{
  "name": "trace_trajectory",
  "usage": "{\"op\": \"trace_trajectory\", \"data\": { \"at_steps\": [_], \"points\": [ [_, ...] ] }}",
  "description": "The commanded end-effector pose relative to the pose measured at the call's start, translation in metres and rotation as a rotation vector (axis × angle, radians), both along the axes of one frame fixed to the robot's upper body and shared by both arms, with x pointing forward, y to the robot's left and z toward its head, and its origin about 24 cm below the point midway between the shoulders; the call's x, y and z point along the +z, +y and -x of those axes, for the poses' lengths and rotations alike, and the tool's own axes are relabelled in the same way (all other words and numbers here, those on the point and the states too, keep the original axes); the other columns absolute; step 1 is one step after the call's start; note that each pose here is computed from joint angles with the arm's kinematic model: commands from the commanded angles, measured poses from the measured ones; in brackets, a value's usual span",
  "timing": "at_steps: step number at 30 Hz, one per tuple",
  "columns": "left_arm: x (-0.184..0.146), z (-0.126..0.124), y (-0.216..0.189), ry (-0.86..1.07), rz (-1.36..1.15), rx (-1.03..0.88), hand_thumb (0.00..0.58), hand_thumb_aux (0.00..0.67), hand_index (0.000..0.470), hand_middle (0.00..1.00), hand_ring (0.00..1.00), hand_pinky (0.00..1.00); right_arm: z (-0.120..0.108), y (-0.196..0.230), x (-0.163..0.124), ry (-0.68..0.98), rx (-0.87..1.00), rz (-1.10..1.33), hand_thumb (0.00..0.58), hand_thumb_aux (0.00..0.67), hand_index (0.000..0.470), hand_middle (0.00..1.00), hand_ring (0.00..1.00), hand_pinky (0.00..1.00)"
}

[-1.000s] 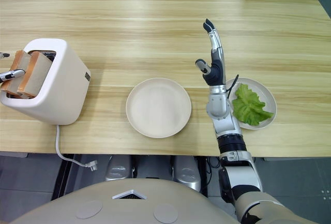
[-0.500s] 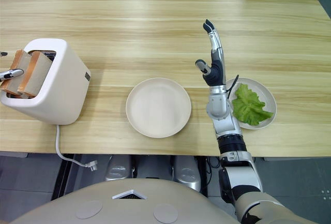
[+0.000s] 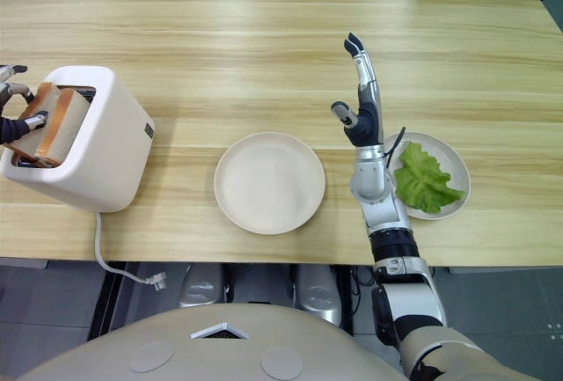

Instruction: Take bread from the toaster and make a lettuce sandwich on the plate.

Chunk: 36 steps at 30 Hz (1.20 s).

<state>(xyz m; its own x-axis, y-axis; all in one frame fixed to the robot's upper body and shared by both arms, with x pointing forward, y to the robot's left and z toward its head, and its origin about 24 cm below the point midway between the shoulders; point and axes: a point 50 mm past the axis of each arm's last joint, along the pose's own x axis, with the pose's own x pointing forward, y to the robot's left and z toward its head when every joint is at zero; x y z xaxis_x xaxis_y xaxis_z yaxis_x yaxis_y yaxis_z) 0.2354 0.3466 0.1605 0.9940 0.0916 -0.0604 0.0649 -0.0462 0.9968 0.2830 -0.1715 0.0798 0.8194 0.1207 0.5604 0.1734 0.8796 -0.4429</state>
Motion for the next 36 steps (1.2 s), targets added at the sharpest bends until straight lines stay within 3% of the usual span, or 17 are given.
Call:
{"op": "trace_trajectory", "data": {
  "at_steps": [1, 4, 5, 6, 7, 22, 30, 36],
  "points": [
    [-0.005, -0.002, -0.008, 0.012, 0.051, -0.022, 0.580, 0.670, 0.460, 0.00, 0.00, 0.00, 0.001, 0.003, 0.000, 0.001, 0.016, 0.015, 0.000, 0.000, 0.000, 0.00, 0.00, 0.00],
    [-0.003, -0.003, -0.009, 0.003, 0.120, -0.015, 0.580, 0.670, 0.460, 0.00, 0.00, 0.00, 0.001, 0.004, 0.000, 0.002, 0.017, 0.015, 0.000, 0.000, 0.000, 0.00, 0.00, 0.00],
    [0.000, -0.004, -0.008, 0.001, 0.145, -0.009, 0.580, 0.670, 0.460, 0.53, 0.53, 0.53, 0.001, 0.004, 0.000, 0.002, 0.017, 0.016, 0.000, 0.000, 0.000, 0.00, 0.00, 0.00],
    [0.004, -0.005, -0.005, -0.003, 0.162, 0.000, 0.580, 0.670, 0.460, 0.53, 0.53, 0.53, 0.001, 0.004, 0.000, 0.002, 0.017, 0.016, 0.000, 0.000, 0.000, 0.00, 0.00, 0.00],
    [0.008, -0.006, -0.002, -0.005, 0.180, 0.009, 0.580, 0.670, 0.460, 1.00, 1.00, 1.00, 0.001, 0.004, 0.000, 0.001, 0.018, 0.015, 0.000, 0.000, 0.000, 0.00, 0.00, 0.00],
    [0.091, -0.027, 0.020, -0.129, 0.223, 0.029, 0.580, 0.670, 0.460, 1.00, 1.00, 1.00, 0.001, 0.011, 0.004, -0.012, 0.027, 0.005, 0.000, 0.000, 0.000, 0.00, 0.00, 0.00],
    [0.136, -0.046, -0.010, -0.274, 0.406, -0.164, 0.580, 0.670, 0.460, 1.00, 1.00, 1.00, -0.002, 0.012, 0.008, -0.017, 0.034, -0.019, 0.000, 0.000, 0.000, 0.00, 0.00, 0.00],
    [0.135, -0.057, -0.059, -0.220, 0.603, -0.405, 0.580, 0.670, 0.460, 1.00, 1.00, 1.00, 0.000, 0.002, 0.022, -0.057, 0.031, 0.036, 0.000, 0.000, 0.000, 0.00, 0.00, 0.00]
  ]
}}
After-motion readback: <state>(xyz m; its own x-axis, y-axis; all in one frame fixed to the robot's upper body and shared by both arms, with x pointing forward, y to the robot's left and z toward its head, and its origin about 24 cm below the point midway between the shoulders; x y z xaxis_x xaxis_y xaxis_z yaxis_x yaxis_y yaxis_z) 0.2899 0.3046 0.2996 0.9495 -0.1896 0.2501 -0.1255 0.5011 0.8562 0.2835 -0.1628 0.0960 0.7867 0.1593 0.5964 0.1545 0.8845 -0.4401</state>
